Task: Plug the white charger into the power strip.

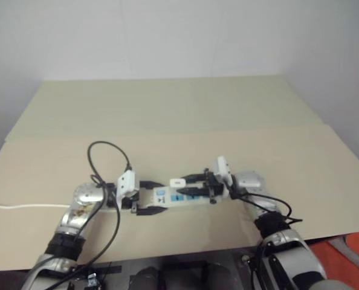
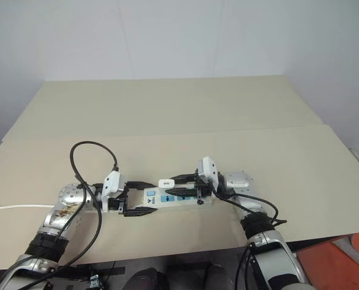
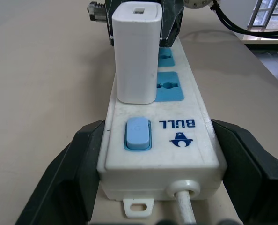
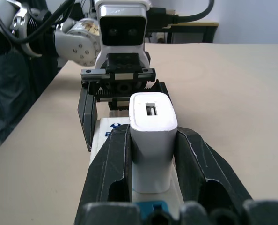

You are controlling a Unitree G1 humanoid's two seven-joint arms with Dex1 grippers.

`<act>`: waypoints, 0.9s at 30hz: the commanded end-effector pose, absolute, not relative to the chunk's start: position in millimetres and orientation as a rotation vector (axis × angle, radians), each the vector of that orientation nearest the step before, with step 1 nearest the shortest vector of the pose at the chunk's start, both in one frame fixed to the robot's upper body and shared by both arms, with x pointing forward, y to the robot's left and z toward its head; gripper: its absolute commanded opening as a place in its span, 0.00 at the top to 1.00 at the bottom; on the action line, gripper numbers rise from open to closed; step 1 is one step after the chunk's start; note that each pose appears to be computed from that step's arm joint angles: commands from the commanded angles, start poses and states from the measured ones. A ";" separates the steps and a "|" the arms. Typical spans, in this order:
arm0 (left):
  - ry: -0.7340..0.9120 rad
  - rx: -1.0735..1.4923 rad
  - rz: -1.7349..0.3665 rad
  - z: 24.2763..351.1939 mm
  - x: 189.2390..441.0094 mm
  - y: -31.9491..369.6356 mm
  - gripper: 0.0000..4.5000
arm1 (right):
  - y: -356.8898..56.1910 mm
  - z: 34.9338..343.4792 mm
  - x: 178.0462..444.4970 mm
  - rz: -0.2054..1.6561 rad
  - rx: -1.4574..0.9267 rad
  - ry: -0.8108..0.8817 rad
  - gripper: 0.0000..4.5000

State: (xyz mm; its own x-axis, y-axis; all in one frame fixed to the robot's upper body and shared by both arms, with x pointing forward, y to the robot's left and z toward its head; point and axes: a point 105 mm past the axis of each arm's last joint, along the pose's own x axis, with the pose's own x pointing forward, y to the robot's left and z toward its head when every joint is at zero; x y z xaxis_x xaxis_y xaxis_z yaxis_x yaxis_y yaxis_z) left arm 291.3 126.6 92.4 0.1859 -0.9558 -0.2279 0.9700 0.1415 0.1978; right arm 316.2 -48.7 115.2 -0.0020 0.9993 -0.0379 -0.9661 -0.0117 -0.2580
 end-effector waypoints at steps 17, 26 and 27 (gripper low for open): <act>0.006 0.351 -1.410 102.2 290.0 121.4 0.28 | -54.5 86.3 321.7 1.568 -0.305 0.041 0.76; 0.010 0.347 -1.404 101.6 290.4 121.4 0.28 | -59.1 94.3 319.1 1.588 -0.293 0.021 0.22; 0.011 0.346 -1.403 101.5 290.5 121.4 0.28 | -59.8 99.0 319.9 1.587 -0.280 0.005 0.14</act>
